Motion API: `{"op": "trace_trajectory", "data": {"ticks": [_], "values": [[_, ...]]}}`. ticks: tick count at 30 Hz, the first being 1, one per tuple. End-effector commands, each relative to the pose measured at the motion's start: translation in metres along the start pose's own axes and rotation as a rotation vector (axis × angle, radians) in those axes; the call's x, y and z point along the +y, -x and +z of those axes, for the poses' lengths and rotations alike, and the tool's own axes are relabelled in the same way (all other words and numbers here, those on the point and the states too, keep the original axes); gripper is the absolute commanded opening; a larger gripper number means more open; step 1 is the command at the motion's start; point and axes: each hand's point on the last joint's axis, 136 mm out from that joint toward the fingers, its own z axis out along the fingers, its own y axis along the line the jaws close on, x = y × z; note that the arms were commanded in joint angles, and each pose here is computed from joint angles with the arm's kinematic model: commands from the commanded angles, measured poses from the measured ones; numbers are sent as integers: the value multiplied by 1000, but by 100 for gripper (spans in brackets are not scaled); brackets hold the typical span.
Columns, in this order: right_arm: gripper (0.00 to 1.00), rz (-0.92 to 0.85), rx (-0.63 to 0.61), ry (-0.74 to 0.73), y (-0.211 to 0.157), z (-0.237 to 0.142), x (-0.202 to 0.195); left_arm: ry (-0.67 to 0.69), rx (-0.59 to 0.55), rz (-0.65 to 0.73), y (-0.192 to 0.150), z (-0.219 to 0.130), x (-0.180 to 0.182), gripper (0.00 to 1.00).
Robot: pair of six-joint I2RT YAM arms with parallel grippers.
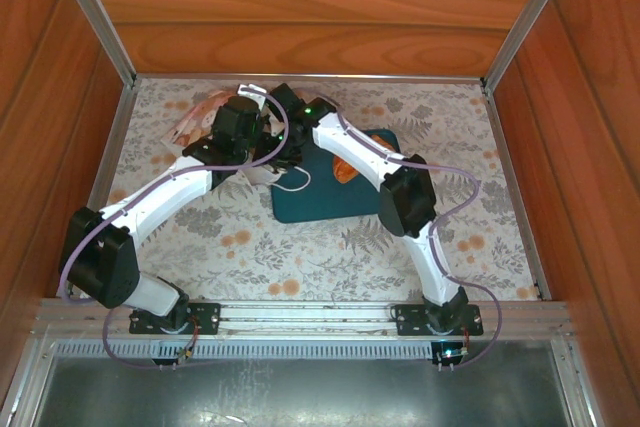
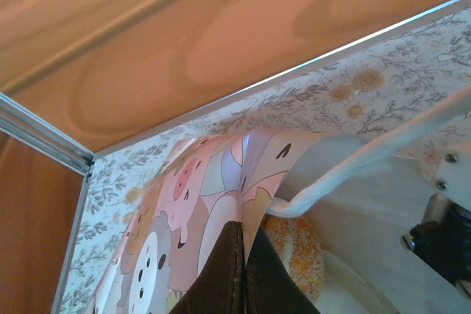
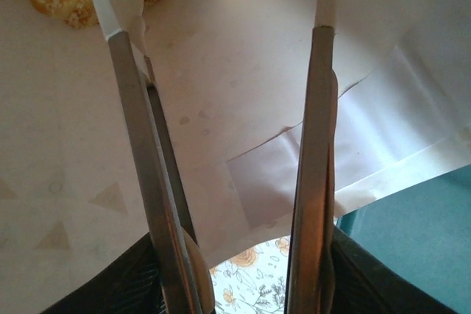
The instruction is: Take the fake bread out of the paper bag
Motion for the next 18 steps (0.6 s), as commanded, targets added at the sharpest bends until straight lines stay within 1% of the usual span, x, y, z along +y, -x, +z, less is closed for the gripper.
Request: {"op": "trace_trajectory", "data": {"ticks": [1, 3, 7, 9, 14, 18], "values": [[49, -16, 14, -3, 2, 9, 5, -71, -41, 19, 12, -7, -14, 0], [46, -17, 22, -13, 4, 13, 4, -72, -41, 18, 11, -7, -14, 0], [44, -31, 21, 7, 9, 16, 9, -76, -38, 18, 10, -6, -15, 0], [39, -46, 13, 14, 11, 15, 14, -76, -38, 18, 10, -5, -15, 0], [19, -55, 10, -9, 8, 9, 10, -73, -33, 29, 8, -4, -16, 0], [13, -64, -6, -27, 5, -2, 8, -57, -28, 42, 6, -4, -13, 0]]}}
